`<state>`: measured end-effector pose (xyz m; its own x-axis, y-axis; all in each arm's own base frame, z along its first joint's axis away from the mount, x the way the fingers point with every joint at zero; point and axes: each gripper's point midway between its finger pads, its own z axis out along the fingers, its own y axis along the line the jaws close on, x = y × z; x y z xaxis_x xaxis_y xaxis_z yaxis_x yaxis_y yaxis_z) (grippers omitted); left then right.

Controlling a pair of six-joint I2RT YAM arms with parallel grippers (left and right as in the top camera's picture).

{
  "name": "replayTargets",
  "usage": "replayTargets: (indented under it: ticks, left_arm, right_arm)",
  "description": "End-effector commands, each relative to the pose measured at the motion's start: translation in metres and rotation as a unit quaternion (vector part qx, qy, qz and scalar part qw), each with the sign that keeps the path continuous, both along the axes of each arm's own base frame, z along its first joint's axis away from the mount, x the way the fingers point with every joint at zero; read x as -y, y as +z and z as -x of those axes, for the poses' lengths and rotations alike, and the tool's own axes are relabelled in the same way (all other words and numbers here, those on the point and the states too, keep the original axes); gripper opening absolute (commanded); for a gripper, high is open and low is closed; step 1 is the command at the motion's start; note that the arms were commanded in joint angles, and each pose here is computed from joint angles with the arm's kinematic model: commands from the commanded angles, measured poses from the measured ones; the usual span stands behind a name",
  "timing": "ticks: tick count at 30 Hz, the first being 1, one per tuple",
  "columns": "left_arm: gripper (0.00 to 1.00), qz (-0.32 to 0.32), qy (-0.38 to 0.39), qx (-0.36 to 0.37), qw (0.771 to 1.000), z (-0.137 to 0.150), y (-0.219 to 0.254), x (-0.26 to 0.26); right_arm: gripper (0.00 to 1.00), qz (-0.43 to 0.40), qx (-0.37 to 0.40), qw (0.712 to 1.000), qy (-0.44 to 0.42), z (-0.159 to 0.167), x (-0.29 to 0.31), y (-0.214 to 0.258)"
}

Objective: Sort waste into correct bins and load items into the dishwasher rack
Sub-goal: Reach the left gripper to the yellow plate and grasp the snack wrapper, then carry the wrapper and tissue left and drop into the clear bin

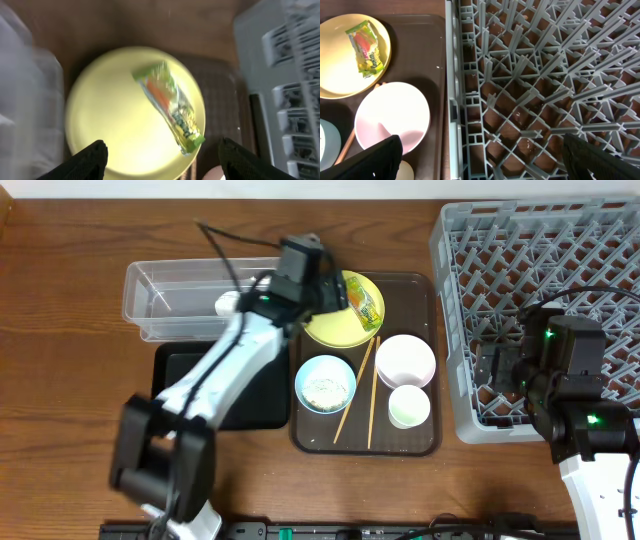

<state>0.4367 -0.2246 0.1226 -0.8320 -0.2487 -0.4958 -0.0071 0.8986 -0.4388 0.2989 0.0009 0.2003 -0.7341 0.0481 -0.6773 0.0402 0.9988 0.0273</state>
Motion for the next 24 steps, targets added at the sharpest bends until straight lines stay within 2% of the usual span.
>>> replayTargets:
  ticks: [1, 7, 15, 18, 24]
  left_arm:
    - [0.74, 0.047, 0.059, -0.065, 0.995, 0.005, -0.034, 0.018]
    - [0.74, 0.086, 0.01, -0.076, 0.993, 0.004, -0.067, 0.06]
    - [0.69, 0.082, 0.02, -0.099, 0.991, 0.005, -0.102, 0.066]
    - [0.59, 0.082, 0.022, -0.094, 0.992, 0.003, -0.103, 0.066]
    - [0.15, 0.082, 0.023, -0.088, 0.992, 0.001, -0.101, 0.066]
  right_arm:
    - [0.99, 0.0, 0.013, 1.0, 0.011, -0.002, -0.005, 0.01]
    - [0.99, 0.0, 0.011, 1.0, 0.011, -0.002, -0.005, 0.01]
    - [0.99, 0.0, 0.01, 1.0, 0.011, -0.001, -0.005, 0.009]
    - [0.99, 0.0, 0.009, 1.0, 0.011, -0.001, -0.005, 0.009]
    - [0.99, 0.0, 0.007, 1.0, 0.011, 0.0, -0.005, 0.008]
